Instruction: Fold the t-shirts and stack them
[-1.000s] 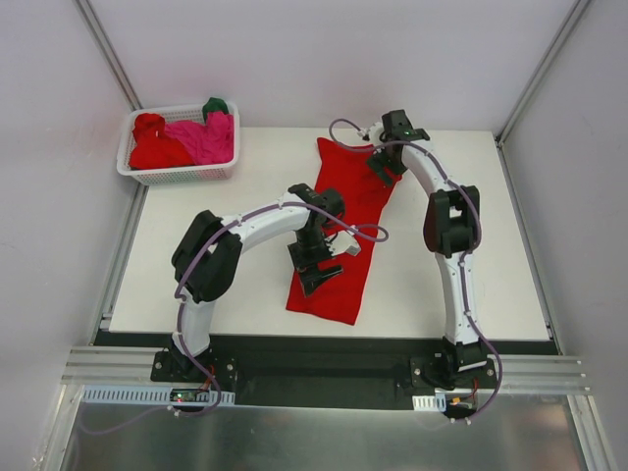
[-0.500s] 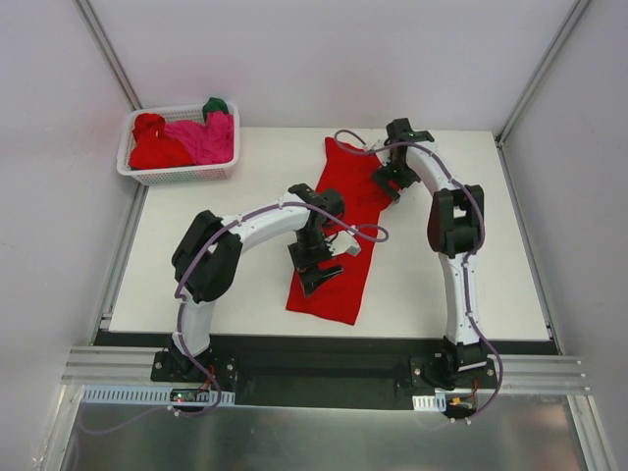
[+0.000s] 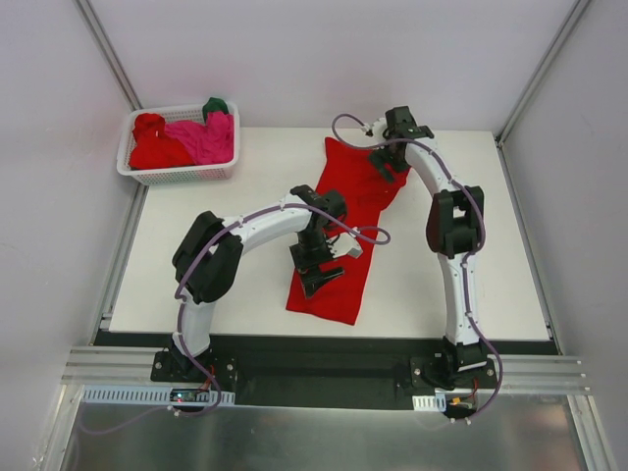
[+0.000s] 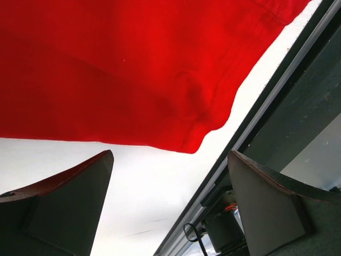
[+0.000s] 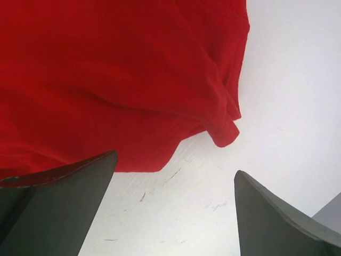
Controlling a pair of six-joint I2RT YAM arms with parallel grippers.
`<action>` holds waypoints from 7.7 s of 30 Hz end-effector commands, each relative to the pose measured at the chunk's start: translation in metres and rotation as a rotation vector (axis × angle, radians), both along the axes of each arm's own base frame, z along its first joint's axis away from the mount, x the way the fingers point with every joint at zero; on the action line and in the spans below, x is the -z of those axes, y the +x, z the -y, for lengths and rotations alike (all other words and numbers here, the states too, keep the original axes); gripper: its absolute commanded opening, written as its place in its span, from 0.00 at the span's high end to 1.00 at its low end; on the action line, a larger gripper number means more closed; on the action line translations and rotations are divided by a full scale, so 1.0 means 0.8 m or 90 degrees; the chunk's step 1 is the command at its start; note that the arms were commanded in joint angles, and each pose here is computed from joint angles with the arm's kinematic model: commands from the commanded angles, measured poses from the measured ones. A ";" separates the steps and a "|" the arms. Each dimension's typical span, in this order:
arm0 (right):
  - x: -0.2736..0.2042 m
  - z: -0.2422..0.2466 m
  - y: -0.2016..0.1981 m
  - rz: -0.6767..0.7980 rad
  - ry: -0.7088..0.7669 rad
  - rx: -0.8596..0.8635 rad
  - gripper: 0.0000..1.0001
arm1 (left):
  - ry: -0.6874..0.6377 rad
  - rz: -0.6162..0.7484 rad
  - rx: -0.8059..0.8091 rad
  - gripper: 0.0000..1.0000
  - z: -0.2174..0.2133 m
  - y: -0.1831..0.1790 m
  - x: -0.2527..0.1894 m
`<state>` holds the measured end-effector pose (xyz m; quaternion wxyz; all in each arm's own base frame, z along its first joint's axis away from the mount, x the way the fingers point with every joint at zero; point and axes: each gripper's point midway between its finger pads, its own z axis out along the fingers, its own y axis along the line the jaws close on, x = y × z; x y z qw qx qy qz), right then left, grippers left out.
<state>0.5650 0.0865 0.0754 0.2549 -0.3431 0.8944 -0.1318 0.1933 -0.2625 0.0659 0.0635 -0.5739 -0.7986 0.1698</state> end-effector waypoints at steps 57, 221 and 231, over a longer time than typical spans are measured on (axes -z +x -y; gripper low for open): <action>0.058 -0.028 0.084 0.132 -0.190 -0.078 0.04 | -0.139 -0.344 -0.010 0.10 0.088 -0.073 -0.009; 0.021 -0.057 -0.035 -0.075 0.040 -0.079 0.04 | -0.113 0.082 -0.145 0.06 -0.013 0.089 -0.064; 0.010 -0.057 -0.090 -0.153 0.072 -0.073 0.04 | -0.102 0.048 -0.099 0.08 0.040 0.066 -0.015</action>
